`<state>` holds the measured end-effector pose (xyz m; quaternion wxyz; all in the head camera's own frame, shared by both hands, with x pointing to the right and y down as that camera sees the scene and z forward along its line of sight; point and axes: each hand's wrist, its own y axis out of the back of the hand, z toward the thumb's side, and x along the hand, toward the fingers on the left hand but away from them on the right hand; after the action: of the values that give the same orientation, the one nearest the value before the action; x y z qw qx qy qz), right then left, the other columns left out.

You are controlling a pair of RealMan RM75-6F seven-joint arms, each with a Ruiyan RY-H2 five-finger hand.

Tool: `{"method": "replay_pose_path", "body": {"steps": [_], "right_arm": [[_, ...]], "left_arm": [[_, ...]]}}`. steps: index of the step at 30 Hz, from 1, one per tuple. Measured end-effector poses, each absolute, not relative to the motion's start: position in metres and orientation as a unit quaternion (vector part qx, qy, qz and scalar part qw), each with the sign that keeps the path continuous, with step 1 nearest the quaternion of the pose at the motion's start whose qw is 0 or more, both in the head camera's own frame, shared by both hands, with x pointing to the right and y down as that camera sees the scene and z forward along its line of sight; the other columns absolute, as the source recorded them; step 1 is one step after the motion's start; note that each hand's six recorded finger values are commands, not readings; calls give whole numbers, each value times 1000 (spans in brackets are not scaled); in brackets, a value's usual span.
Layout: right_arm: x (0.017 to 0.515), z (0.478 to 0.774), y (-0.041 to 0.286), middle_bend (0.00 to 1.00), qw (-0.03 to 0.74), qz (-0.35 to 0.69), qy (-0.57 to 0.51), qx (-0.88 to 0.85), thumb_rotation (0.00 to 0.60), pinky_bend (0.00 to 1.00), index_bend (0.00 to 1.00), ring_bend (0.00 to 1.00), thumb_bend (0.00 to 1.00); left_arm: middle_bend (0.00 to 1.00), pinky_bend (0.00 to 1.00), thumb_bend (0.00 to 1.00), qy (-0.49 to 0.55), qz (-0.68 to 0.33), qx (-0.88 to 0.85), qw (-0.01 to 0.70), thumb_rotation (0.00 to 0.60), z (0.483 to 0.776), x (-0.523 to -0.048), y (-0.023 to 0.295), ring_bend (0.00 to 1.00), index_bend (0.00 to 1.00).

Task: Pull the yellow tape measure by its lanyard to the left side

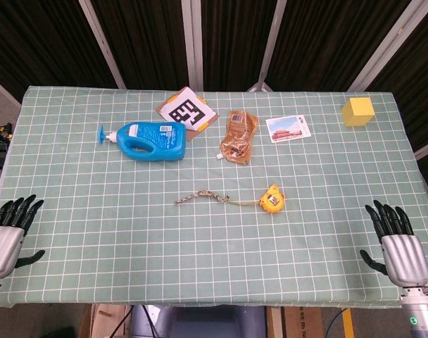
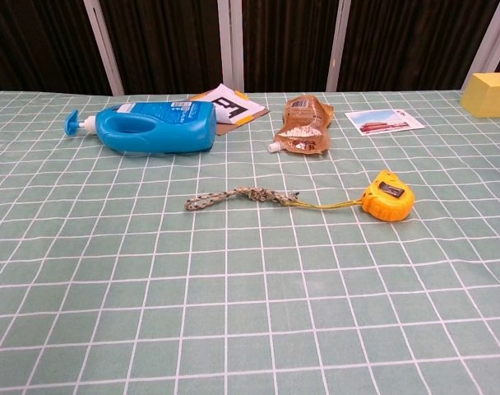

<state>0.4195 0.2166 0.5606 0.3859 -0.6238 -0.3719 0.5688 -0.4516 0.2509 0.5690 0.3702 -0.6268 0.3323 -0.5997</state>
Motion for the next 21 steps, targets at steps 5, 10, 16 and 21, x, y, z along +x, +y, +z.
{"method": "replay_pose_path", "body": {"steps": [5,10,16,21], "right_arm": [[418,561,217,0,380,567,-370,-630,600,0,0,0,251],[417,562,217,0,374,565,-371,-635,600,0,0,0,251],[416,563,217,0,369,562,-371,-640,600,0,0,0,251],[416,563,217,0,364,561,-374,-643,600,0,0,0,251]], "left_arm": [[0,0,0,336,-595,-633,364,600,569,-442,244,0,0],[0,0,28,338,-579,-639,376,600,572,-422,222,0,57],[2,1,132,343,-560,-655,373,600,584,-383,192,0,259],[44,19,196,337,-554,-664,373,600,601,-347,170,0,346]]}}
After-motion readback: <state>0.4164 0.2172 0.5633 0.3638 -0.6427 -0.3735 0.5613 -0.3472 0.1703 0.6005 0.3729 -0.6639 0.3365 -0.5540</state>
